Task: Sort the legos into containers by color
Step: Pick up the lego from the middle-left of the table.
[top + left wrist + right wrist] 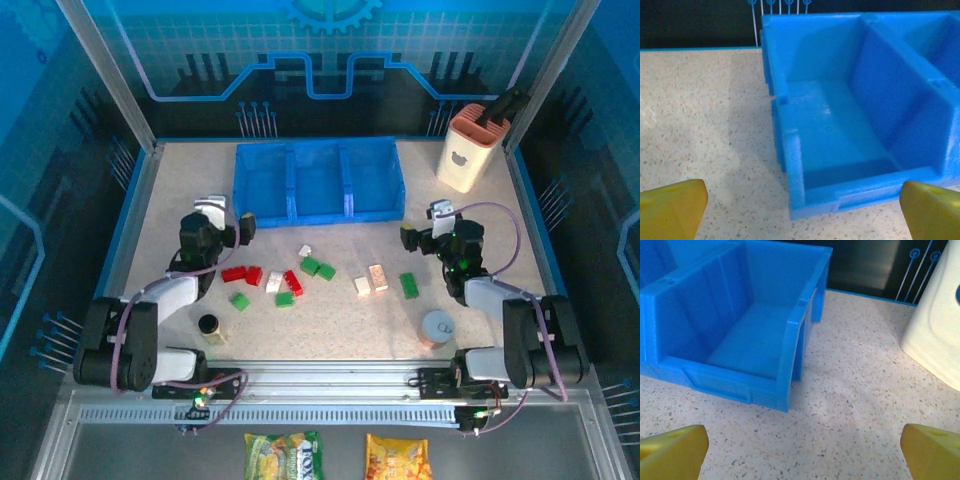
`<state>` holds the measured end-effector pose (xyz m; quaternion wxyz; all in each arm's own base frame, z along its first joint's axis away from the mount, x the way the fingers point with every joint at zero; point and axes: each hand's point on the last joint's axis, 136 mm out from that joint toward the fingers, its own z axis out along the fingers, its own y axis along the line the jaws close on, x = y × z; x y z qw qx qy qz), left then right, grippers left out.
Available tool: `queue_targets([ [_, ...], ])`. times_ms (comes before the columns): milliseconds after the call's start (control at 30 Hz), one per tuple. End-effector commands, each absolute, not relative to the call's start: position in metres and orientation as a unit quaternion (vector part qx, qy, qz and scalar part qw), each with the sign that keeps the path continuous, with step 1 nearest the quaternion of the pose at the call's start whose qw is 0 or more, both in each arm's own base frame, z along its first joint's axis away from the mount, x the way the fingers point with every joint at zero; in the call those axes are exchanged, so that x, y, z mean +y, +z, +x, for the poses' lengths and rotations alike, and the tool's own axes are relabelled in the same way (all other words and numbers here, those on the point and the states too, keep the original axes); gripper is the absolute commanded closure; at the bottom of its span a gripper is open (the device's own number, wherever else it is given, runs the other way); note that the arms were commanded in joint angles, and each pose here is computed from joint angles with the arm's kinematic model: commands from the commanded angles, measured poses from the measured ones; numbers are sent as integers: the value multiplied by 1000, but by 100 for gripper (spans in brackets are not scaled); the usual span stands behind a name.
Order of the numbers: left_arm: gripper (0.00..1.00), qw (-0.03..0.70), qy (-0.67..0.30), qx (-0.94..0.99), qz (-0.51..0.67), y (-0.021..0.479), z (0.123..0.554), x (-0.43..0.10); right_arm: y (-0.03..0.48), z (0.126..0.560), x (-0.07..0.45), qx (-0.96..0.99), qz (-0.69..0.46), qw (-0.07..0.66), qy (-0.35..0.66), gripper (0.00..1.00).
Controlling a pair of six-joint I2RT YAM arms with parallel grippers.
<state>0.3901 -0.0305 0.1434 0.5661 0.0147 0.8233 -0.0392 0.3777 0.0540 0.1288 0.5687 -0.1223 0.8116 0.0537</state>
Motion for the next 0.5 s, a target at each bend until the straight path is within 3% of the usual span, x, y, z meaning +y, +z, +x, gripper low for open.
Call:
queue_targets([
  [0, 1, 528, 5, 849, -10, 152, 380, -22, 131, 372, 54, 838, -106, 535, 35, 0],
  [233, 1, 436, -35, 895, -83, 160, 344, -30, 141, 352, 59, 870, -91, 485, 17, 0],
  [467, 8, 307, -76, 944, -96, 146, 303, -53, 152, 328, 65, 899, -28, 432, 69, 4],
])
